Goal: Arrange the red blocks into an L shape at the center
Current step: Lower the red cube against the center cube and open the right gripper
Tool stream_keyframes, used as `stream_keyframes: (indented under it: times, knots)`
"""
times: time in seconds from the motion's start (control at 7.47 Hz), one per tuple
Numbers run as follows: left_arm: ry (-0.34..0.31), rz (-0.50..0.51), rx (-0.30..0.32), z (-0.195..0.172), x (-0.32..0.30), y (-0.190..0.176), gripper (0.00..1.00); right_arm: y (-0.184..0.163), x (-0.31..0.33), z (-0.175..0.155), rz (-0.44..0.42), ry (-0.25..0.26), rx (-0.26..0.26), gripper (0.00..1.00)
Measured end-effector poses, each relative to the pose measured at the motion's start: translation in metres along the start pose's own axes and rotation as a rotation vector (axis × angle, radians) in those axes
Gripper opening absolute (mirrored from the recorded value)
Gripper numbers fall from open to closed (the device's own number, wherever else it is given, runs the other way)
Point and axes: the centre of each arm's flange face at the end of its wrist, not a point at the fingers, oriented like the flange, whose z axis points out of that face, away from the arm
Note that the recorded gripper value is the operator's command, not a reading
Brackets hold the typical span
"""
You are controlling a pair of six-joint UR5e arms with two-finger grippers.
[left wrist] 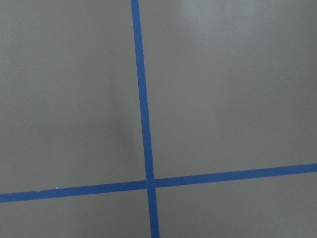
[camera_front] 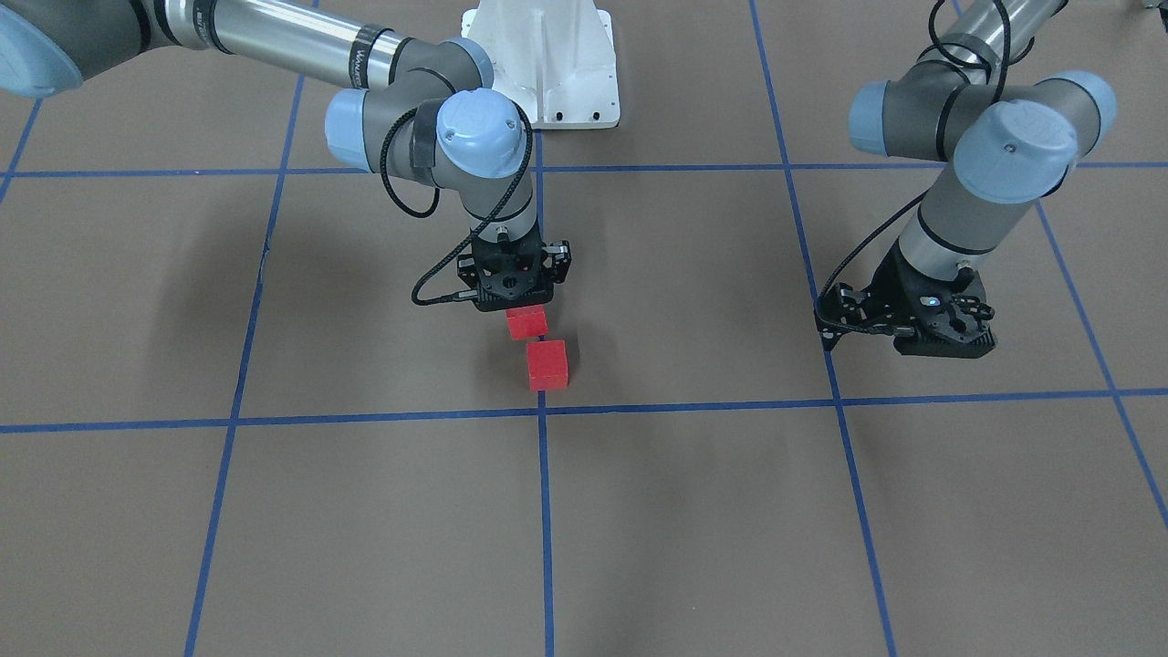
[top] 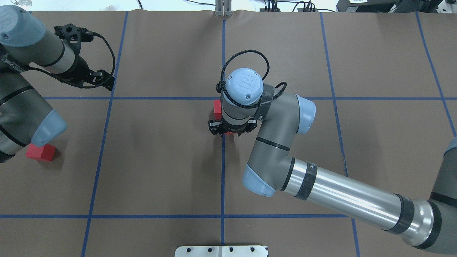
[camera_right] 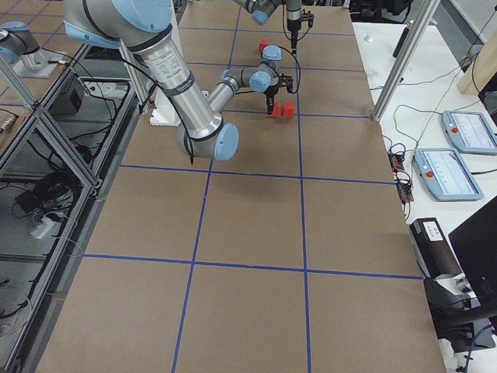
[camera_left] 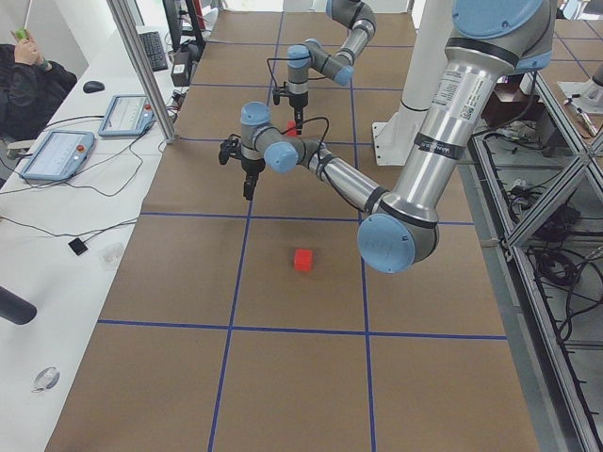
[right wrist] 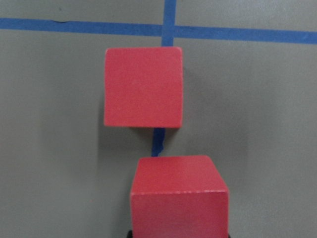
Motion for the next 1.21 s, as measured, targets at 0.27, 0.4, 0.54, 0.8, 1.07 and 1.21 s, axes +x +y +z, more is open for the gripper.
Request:
stream_keyframes:
  times: [0.27, 0.4, 0.54, 0.8, 1.07, 1.21]
  knots:
    - [0.003, 0.002, 0.004, 0.005, -0.003, -0.001, 0.99, -0.009, -0.016, 0.003, -0.01, 0.01, 0.003, 0.0]
    - [0.004, 0.003, 0.004, 0.006, -0.003, -0.002, 0.99, -0.011, -0.019, 0.004, -0.018, 0.013, 0.004, 0.0]
    - [0.005, 0.004, 0.004, 0.007, -0.003, -0.002, 0.99, -0.012, -0.02, 0.005, -0.022, 0.015, 0.004, 0.0]
    - [0.004, 0.003, 0.004, 0.007, -0.003, -0.002, 0.99, -0.012, -0.02, 0.006, -0.023, 0.019, 0.004, 0.0]
    - [0.004, 0.003, 0.007, 0.006, -0.003, -0.003, 0.99, -0.012, -0.02, 0.006, -0.022, 0.02, 0.004, 0.0]
    - [0.004, 0.003, 0.008, 0.006, -0.003, -0.003, 0.99, -0.012, -0.02, 0.006, -0.022, 0.021, 0.007, 0.0]
